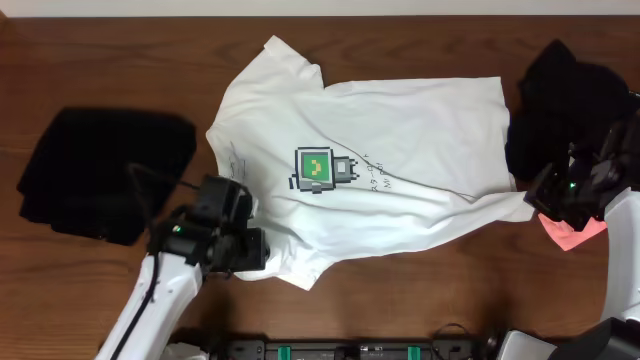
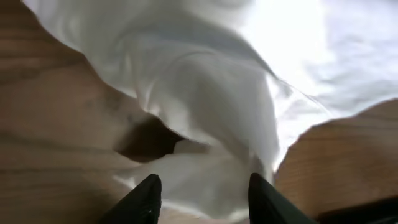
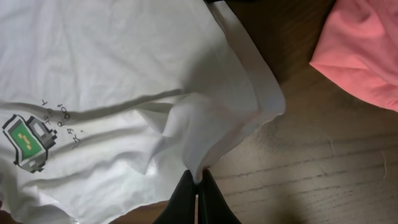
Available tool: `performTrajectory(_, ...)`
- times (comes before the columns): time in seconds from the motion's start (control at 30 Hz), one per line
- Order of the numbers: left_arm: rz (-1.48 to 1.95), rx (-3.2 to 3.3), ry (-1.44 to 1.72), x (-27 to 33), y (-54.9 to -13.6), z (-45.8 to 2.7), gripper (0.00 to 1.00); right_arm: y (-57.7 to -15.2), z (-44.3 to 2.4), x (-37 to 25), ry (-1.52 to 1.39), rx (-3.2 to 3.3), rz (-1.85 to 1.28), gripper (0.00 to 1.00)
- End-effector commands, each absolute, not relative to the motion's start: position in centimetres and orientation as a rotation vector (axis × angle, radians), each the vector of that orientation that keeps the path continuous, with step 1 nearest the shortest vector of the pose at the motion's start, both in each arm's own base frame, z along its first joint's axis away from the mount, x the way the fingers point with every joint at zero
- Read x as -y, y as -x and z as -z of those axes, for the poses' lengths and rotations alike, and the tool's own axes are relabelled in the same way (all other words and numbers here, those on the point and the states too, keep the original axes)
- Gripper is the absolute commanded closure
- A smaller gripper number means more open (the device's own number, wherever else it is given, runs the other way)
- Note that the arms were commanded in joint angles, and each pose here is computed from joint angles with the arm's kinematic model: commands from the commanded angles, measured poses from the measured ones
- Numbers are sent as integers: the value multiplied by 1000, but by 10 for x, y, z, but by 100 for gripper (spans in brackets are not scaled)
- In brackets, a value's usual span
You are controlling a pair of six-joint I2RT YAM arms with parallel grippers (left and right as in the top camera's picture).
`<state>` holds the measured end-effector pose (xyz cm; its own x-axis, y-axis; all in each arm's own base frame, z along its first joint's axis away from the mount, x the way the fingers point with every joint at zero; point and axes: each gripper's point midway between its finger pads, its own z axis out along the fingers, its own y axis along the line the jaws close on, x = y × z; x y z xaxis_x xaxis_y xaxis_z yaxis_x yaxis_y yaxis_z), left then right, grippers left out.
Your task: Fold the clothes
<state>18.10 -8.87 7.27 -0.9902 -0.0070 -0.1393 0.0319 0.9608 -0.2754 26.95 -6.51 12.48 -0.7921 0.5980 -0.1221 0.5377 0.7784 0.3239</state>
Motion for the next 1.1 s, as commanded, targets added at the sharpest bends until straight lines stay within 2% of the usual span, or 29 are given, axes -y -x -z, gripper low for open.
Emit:
performTrajectory(0.0, 391, -2919, -138, 85, -178, -83, 53, -274, -131, 63, -840, -2741, -405, 99)
performTrajectory(0.17, 381, -2888, -180, 84, -176, -88, 46, -275, -132, 64, -838, -2738, -404, 99)
performTrajectory(0.67, 380, -2959, -190, 84, -173, -53, 46, -276, -132, 64, -837, -2734, -403, 99)
performTrajectory(0.73, 387, -2970, -190, 85, -172, -52, 50, -276, -132, 64, -836, -2732, -402, 99)
performTrajectory(0.77, 387, -2974, -190, 85, -172, -51, 58, -277, -132, 64, -835, -2731, -402, 99)
performTrajectory(0.83, 387, -2980, -190, 85, -172, -50, 66, -277, -132, 65, -834, -2729, -401, 99)
performTrajectory(1.0, 401, -2979, -249, 90, -173, -47, 65, -279, -133, 65, -829, -2721, -399, 99)
performTrajectory(1.07, 398, -2967, -309, 93, -176, -45, 58, -280, -133, 66, -828, -2720, -399, 99)
